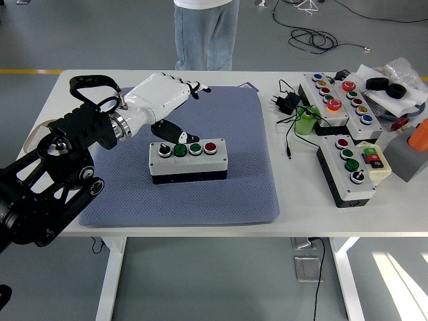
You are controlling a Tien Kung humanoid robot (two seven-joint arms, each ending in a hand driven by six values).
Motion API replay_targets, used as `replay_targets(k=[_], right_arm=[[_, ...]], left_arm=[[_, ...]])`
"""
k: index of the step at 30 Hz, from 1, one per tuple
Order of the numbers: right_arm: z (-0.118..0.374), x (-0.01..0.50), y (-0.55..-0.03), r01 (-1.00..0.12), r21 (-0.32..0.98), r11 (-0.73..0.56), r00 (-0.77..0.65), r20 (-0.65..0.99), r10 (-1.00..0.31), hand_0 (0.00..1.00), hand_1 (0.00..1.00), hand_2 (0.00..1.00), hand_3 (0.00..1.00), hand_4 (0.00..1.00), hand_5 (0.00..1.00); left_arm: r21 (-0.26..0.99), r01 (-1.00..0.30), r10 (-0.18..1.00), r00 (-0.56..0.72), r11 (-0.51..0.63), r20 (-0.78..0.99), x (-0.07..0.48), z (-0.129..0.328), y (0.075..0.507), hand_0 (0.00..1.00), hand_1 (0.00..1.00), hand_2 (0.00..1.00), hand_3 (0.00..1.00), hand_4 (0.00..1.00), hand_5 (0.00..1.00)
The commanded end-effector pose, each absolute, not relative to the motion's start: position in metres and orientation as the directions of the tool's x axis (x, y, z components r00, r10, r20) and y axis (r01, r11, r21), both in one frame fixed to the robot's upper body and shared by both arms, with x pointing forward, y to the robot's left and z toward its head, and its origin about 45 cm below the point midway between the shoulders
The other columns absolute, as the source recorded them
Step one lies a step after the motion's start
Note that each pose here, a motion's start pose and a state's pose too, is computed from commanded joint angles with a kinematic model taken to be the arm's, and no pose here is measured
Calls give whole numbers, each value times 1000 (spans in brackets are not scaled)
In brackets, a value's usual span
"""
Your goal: Pick up the button,place it on the desk,press the button,press the button
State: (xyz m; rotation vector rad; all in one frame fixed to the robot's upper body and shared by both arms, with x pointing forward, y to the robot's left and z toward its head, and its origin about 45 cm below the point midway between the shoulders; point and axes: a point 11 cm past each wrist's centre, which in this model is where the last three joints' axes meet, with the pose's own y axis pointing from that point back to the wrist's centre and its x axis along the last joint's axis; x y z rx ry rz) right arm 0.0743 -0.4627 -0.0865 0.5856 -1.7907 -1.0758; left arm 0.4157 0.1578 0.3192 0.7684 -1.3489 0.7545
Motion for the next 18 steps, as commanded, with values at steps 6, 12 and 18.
replay_targets(k=[6, 12, 18], right_arm=[[-86, 75, -462, 61, 863, 501, -449, 472, -759, 787, 797, 817, 751, 412, 479], [-86, 76, -462, 60, 863, 501, -450, 472, -758, 787, 797, 817, 751, 412, 479], [-86, 77, -463, 56, 863, 502, -450, 471, -759, 787, 797, 817, 751, 412, 479]], left_arm=[[98, -815, 60, 161, 572, 985, 406, 318, 149, 2, 58, 114, 789, 830, 651], [160, -812, 51, 227, 561, 973, 406, 309, 149, 2, 2, 61, 782, 820, 720], [238, -816, -10, 274, 528, 962, 408, 293, 152, 2, 2, 52, 788, 814, 752]])
